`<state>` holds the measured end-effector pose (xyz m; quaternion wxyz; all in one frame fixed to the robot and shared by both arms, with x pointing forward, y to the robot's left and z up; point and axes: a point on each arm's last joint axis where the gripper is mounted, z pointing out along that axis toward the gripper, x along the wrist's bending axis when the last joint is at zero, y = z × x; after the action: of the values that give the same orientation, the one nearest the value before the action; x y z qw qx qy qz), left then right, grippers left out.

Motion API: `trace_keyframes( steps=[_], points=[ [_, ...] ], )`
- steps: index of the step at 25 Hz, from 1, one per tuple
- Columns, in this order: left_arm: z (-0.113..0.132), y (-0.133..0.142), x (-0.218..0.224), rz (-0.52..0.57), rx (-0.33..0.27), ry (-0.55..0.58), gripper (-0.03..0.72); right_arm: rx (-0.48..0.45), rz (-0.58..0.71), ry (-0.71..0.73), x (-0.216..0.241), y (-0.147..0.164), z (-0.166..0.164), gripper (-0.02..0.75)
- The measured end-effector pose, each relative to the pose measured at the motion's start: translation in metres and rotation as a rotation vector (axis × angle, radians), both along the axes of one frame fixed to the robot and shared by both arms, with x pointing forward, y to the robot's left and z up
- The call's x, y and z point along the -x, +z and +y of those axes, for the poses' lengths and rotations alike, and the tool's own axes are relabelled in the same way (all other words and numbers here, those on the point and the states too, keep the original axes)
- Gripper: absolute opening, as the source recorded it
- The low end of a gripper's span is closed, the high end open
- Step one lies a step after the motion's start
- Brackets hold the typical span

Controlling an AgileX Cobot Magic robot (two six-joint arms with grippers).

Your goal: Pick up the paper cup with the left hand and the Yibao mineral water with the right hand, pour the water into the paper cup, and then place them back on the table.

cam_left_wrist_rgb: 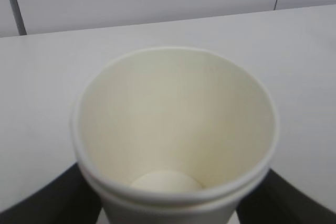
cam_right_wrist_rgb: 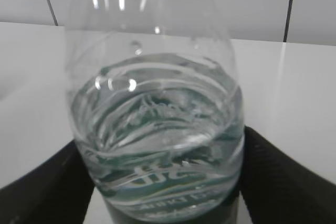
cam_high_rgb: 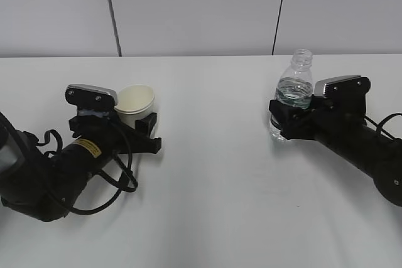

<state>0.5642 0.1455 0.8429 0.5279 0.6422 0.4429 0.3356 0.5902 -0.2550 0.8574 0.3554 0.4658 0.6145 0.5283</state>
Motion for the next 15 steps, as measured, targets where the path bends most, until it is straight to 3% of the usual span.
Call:
trace_keyframes(
  steps=[15],
  points=[
    [-0.0001, 0.0000, 0.0000, 0.000, 0.000, -0.001, 0.442, 0.001, 0.006, 0.006, -0.0027, -0.0057, 0.0007, 0.547]
  ],
)
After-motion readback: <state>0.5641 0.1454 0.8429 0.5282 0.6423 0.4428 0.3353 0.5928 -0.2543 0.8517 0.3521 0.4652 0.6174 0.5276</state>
